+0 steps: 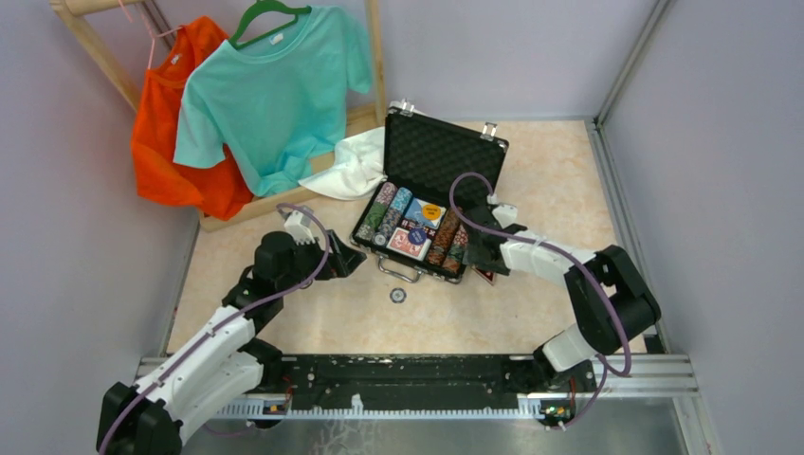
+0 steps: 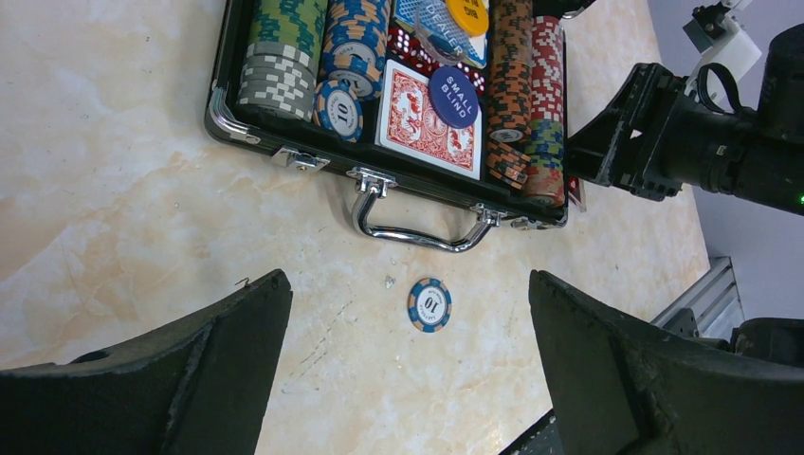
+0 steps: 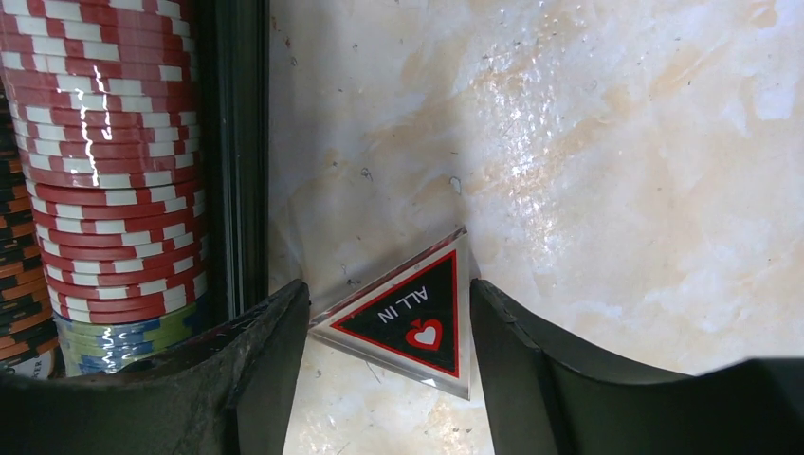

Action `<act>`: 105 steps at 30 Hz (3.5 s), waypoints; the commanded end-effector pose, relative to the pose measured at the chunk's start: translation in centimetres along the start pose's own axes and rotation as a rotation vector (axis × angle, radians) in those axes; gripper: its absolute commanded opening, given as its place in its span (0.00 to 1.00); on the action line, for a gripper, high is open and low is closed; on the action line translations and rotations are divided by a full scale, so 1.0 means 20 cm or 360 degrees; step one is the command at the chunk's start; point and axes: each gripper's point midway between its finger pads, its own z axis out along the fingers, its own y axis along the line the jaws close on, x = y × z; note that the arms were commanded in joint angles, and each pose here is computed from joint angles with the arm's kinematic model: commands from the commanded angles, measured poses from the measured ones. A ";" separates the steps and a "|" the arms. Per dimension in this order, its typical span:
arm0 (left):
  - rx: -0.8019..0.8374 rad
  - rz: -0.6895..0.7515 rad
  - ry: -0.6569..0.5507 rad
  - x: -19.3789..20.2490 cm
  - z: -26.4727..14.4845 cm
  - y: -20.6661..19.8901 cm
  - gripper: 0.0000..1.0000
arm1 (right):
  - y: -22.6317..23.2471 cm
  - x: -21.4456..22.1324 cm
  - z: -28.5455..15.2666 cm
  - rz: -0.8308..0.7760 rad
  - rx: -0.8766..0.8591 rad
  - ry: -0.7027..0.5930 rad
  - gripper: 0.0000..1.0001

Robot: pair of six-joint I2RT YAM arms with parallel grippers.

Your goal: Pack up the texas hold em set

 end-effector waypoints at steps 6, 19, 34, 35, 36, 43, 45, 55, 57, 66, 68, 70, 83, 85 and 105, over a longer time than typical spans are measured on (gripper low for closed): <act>0.0001 0.0016 -0.0006 0.00 -0.01 0.00 1.00 | -0.01 0.03 -0.01 0.0012 -0.0048 -0.0022 0.71; -0.0008 0.0017 0.0008 0.01 0.01 0.01 1.00 | 0.02 0.12 -0.02 -0.0075 -0.0206 0.0032 0.75; -0.0019 0.0008 0.0025 0.02 0.03 0.03 1.00 | 0.03 0.09 -0.11 -0.0228 -0.0365 -0.0052 0.76; -0.0021 0.0009 0.0027 0.02 0.03 0.03 1.00 | 0.02 0.09 -0.12 -0.0240 -0.0365 -0.0062 0.76; -0.0021 0.0009 0.0030 0.02 0.03 0.03 1.00 | 0.02 0.08 -0.12 -0.0245 -0.0366 -0.0072 0.76; -0.0024 0.0011 0.0023 0.02 0.03 0.03 1.00 | -0.01 0.10 -0.06 -0.0290 -0.0282 -0.0032 0.76; -0.0028 0.0013 0.0025 0.02 0.03 0.03 1.00 | 0.00 0.11 -0.05 -0.0288 -0.0282 -0.0029 0.76; -0.0038 0.0014 0.0028 0.02 0.03 0.04 1.00 | 0.05 0.08 -0.02 -0.0288 -0.0301 -0.0030 0.76; -0.0040 0.0015 0.0032 0.02 0.03 0.04 1.00 | 0.05 0.09 -0.02 -0.0288 -0.0294 -0.0024 0.75; -0.0038 0.0010 0.0035 0.03 0.04 0.04 1.00 | 0.04 0.14 -0.02 -0.0268 -0.0316 0.0024 0.64; -0.0039 0.0011 0.0031 0.03 0.03 0.04 1.00 | 0.03 0.15 -0.01 -0.0266 -0.0304 0.0027 0.62; -0.0041 0.0013 0.0023 0.02 0.03 0.04 1.00 | 0.03 0.15 -0.02 -0.0253 -0.0303 0.0028 0.60; -0.0047 0.0014 0.0024 0.03 0.04 0.05 1.00 | 0.08 -0.03 -0.18 -0.0218 -0.0355 -0.0099 0.57; -0.0043 0.0012 0.0027 0.03 0.04 0.05 1.00 | 0.08 -0.07 -0.21 -0.0217 -0.0354 -0.0130 0.57; -0.0059 0.0015 0.0024 0.03 0.03 0.05 1.00 | 0.40 -0.44 -0.34 -0.0283 -0.0527 -0.0278 0.57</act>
